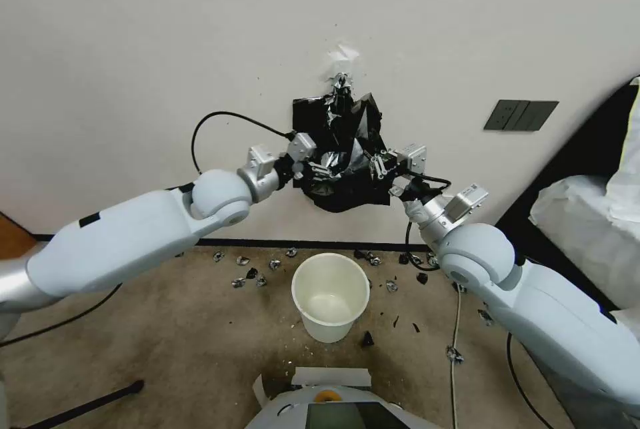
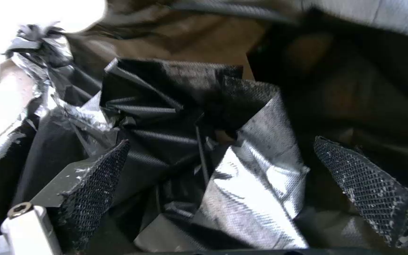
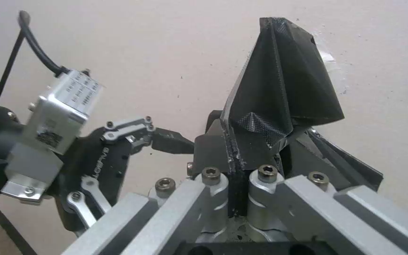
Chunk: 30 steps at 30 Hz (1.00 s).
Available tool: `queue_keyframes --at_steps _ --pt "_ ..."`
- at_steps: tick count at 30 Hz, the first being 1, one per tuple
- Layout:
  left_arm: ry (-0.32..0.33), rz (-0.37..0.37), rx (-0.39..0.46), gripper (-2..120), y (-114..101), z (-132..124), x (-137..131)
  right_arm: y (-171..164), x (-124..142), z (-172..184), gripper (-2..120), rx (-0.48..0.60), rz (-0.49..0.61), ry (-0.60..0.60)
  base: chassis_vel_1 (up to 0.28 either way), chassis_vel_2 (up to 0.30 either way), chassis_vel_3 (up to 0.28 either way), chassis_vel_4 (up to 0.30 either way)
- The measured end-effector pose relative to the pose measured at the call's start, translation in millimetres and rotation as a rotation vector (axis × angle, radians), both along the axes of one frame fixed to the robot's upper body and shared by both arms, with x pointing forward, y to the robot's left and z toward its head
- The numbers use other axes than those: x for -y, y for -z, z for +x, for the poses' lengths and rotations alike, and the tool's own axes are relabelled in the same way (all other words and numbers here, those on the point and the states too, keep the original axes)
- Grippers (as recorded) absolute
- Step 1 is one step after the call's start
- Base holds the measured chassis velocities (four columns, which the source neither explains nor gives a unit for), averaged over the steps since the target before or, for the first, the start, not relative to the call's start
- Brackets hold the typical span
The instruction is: Place a trash bag onto the trash bin.
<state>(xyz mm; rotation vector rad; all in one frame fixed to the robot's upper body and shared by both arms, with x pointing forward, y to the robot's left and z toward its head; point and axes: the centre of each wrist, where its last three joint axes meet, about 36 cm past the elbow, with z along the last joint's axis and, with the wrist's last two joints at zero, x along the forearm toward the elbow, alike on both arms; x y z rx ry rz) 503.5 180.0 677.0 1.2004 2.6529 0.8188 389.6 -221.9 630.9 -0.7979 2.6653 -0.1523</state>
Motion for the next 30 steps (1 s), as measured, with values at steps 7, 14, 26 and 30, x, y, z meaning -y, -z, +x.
queue_keyframes --at_steps 7,14,26,30 --pt "-0.024 0.061 0.012 81 -4.0 5.6 11.6 -3.1 -2.0 -3.8 0 0.005 0.007 -0.013 0.000 0.000 0.000 0.000" --pt "-0.088 0.074 -0.011 55 -2.8 10.9 11.4 -5.3 -2.5 -6.2 0 0.009 0.012 -0.018 0.000 0.000 0.000 0.000" --pt "-0.180 -0.028 -0.035 13 3.9 6.2 1.2 -1.9 -4.0 -8.2 0 -0.004 0.021 -0.022 0.000 0.000 0.000 0.000" --pt "-0.193 -0.129 -0.042 0 6.7 -5.7 -2.3 3.8 -4.5 -9.6 0 -0.024 0.041 -0.003 0.000 0.000 0.000 0.000"
